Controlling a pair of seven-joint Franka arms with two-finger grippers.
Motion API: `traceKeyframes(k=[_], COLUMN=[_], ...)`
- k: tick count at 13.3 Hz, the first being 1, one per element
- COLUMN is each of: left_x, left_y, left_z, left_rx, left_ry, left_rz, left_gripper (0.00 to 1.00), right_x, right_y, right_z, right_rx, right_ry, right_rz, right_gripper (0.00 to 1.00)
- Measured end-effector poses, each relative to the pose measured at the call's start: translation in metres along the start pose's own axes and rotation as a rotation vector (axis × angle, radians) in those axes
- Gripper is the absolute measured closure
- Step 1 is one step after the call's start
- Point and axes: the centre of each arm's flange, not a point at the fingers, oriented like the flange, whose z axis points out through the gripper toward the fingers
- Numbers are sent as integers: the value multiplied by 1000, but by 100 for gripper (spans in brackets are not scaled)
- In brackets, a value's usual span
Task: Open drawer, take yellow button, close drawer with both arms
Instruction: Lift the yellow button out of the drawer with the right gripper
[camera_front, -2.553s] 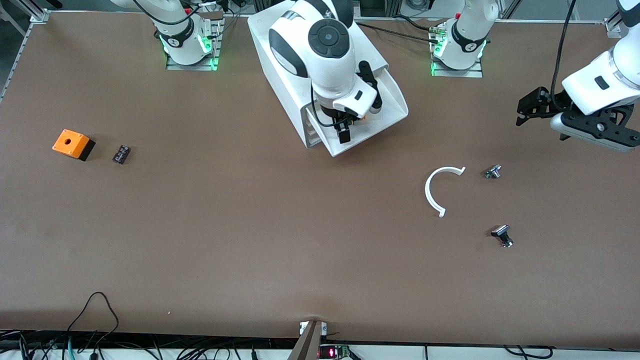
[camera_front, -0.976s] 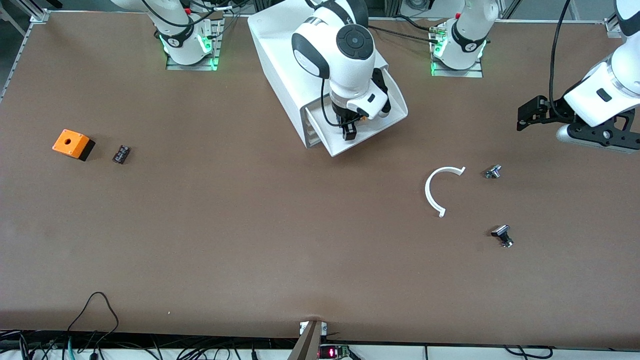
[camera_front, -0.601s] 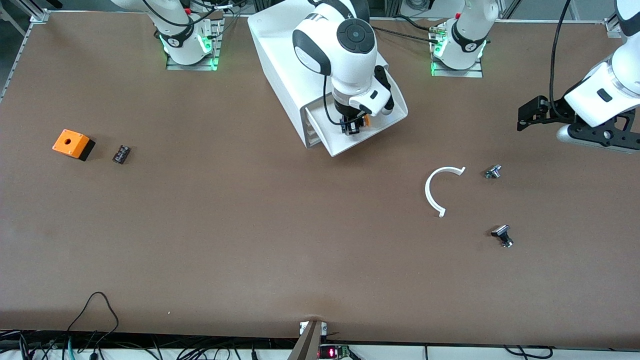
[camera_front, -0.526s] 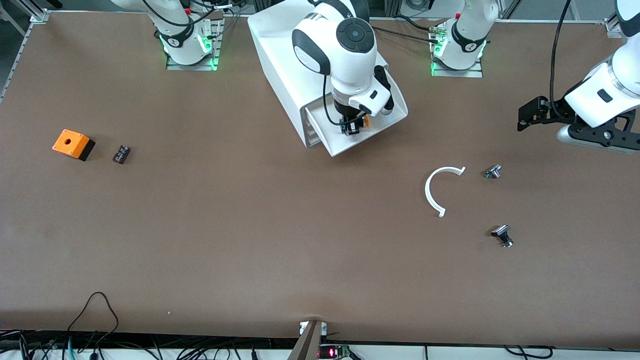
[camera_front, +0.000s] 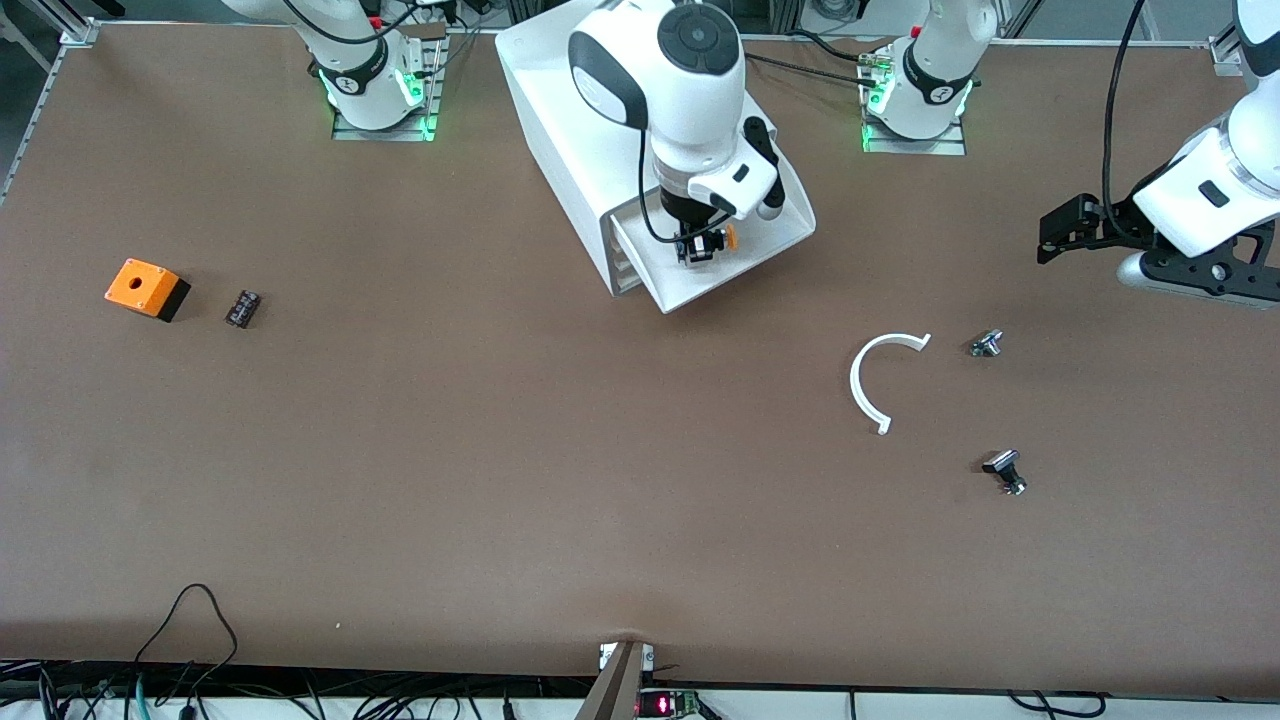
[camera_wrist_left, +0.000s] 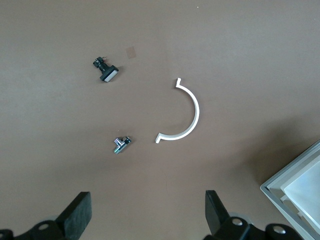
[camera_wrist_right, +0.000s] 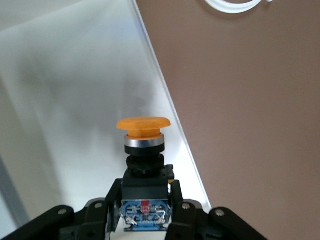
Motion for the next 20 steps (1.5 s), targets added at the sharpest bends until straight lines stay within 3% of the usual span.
traceKeyframes(k=[3,6,11,16,20], left_x=[0,0,1,3,18], left_y=[0,-1,-3,-7,-11], left_z=[0,0,2,6,41], left_rx=[0,0,-2,-4,-23], left_ry=[0,0,-4,-11,-74], left_rz=[-1,-1,-4,-11,-9], left_gripper=[0,0,0,0,0], right_x=[-42,-91,-175,-292,-371], right_y=[24,50,88,117,122], right_z=[-51,-61,-36,6,53], right_rx=[-64,-93,-124,-98,-84], right_ry=[-3,-37,-93,-184,-210], right_rz=[70,162,372,567,794], right_gripper=[59,59,59,59,59])
